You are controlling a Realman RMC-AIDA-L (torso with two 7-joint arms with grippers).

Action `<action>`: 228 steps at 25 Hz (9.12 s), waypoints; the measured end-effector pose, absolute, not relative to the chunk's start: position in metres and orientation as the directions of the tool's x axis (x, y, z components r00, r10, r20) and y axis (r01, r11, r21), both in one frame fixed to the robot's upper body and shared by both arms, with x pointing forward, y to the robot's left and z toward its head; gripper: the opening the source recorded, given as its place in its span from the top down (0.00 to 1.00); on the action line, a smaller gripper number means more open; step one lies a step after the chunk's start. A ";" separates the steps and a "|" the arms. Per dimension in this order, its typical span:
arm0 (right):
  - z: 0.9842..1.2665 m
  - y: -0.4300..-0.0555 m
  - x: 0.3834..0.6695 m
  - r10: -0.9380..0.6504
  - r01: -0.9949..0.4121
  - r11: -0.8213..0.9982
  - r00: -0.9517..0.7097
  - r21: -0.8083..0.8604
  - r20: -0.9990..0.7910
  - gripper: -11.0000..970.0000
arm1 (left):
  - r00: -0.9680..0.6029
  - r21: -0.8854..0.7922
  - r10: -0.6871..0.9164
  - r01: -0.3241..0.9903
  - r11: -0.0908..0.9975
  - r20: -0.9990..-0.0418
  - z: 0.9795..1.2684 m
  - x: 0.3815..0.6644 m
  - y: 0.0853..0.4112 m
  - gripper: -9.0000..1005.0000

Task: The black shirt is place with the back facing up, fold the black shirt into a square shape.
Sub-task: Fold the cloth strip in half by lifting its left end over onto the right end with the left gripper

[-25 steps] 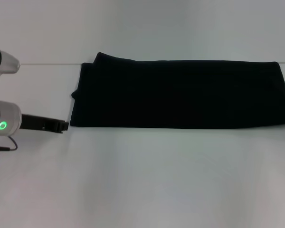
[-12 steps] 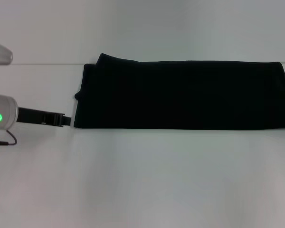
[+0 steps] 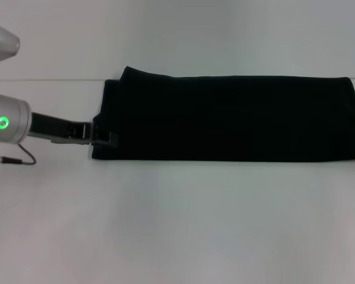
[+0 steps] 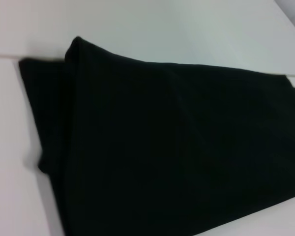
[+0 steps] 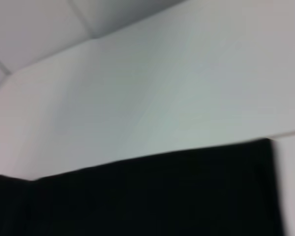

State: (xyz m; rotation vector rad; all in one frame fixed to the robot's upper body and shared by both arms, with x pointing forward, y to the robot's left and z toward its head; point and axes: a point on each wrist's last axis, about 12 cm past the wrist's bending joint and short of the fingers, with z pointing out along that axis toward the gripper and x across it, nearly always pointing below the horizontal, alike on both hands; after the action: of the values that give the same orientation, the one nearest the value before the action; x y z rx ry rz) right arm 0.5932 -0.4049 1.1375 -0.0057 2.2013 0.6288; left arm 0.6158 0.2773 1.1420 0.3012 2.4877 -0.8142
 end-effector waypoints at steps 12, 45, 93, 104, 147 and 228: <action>1.141 -0.353 0.617 0.032 -0.456 0.806 -0.601 0.376 -0.799 0.13 | -0.946 -0.700 -0.216 0.018 0.714 -0.243 1.133 0.622 0.277 0.33; 1.139 -0.328 0.628 0.025 -0.511 0.794 -0.512 0.328 -0.858 0.06 | -0.724 -0.801 -0.683 -0.461 0.381 0.092 1.075 0.610 0.289 0.16; 1.138 -0.305 0.633 -0.038 -0.569 0.764 -0.510 0.304 -0.859 0.06 | -0.696 -0.787 -0.716 -0.468 0.403 0.048 1.067 0.614 0.284 0.17; 1.140 -0.305 0.633 -0.028 -0.569 0.762 -0.505 0.309 -0.862 0.06 | -0.690 -0.784 -0.723 -0.473 0.403 0.045 1.065 0.613 0.286 0.17; 1.139 -0.305 0.631 -0.004 -0.567 0.757 -0.502 0.325 -0.865 0.06 | -0.677 -0.785 -0.735 -0.450 0.426 -0.011 1.067 0.619 0.287 0.17; 1.141 -0.305 0.633 0.000 -0.565 0.760 -0.495 0.322 -0.869 0.06 | -0.775 -0.746 -0.611 -0.310 0.590 -0.160 1.072 0.621 0.284 0.32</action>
State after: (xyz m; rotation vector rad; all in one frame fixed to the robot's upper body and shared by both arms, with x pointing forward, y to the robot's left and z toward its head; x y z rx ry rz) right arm 0.6330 -0.3049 1.1411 -0.4266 1.9863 0.7336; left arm 0.6213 0.2843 1.0716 -0.7400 2.4196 -1.0233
